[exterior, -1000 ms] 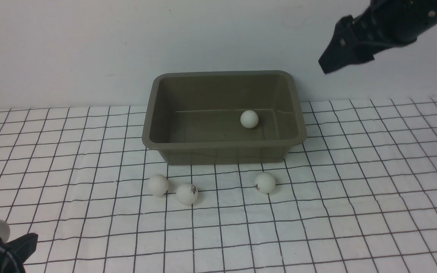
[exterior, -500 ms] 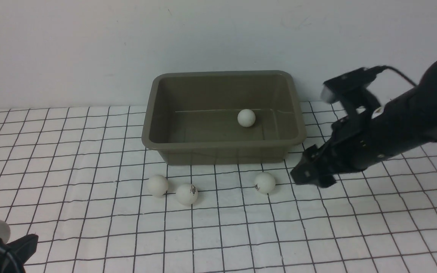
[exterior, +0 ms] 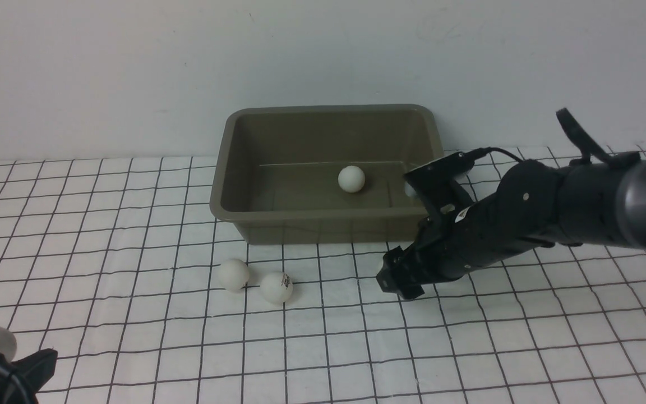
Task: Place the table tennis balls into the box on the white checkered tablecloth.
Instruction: 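Reach for and grasp a ping pong ball on the table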
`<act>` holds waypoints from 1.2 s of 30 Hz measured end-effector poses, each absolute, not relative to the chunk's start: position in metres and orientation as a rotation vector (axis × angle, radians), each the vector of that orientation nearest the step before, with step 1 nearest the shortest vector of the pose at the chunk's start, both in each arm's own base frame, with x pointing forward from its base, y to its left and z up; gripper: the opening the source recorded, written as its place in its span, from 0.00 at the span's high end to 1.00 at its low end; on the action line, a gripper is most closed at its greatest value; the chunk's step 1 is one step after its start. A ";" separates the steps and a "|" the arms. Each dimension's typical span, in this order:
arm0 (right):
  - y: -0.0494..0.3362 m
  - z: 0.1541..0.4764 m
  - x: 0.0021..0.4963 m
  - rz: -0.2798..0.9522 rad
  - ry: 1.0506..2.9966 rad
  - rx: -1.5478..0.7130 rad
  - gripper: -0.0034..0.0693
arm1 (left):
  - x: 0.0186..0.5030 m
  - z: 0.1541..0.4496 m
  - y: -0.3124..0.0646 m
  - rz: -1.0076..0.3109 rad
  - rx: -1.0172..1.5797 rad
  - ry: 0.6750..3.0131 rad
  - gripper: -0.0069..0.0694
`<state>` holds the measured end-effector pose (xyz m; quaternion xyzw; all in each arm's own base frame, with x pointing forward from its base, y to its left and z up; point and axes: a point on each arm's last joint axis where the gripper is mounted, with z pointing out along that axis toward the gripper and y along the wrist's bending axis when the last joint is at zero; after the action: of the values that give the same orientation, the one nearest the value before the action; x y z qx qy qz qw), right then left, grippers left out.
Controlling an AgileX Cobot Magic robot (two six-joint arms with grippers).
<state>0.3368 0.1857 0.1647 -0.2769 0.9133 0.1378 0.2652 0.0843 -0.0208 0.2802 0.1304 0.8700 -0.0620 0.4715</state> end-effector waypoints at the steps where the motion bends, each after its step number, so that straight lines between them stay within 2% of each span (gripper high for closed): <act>1: 0.186 0.164 0.338 0.373 2.463 -0.739 0.22 | 0.084 0.280 -0.021 -0.152 0.320 2.131 0.52; 13: 0.189 0.150 0.346 0.385 2.452 -0.666 0.22 | 0.084 0.280 -0.021 -0.154 0.322 2.137 0.52; 16: 0.190 0.142 0.349 0.380 2.450 -0.640 0.29 | 0.084 0.280 -0.021 -0.155 0.323 2.138 0.52; 19: 0.190 0.139 0.350 0.391 2.455 -0.623 0.45 | 0.084 0.280 -0.021 -0.155 0.323 2.138 0.52; 23: 0.190 0.139 0.351 0.372 2.433 -0.665 0.47 | 0.084 0.279 -0.021 -0.156 0.323 2.140 0.52; 26: 0.190 0.151 0.347 0.375 2.411 -0.733 0.47 | 0.084 0.279 -0.021 -0.156 0.324 2.142 0.52; 32: 0.175 0.204 0.319 0.424 2.425 -0.965 0.47 | 0.083 0.278 -0.022 -0.163 0.332 2.158 0.52; 36: 0.171 0.227 0.310 0.414 2.382 -1.009 0.47 | 0.082 0.277 -0.022 -0.167 0.336 2.167 0.52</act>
<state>0.3098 0.1714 0.2272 -0.3721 0.8785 0.1525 0.2581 0.0819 -0.0218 0.2773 0.1360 0.8780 -0.0677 0.4539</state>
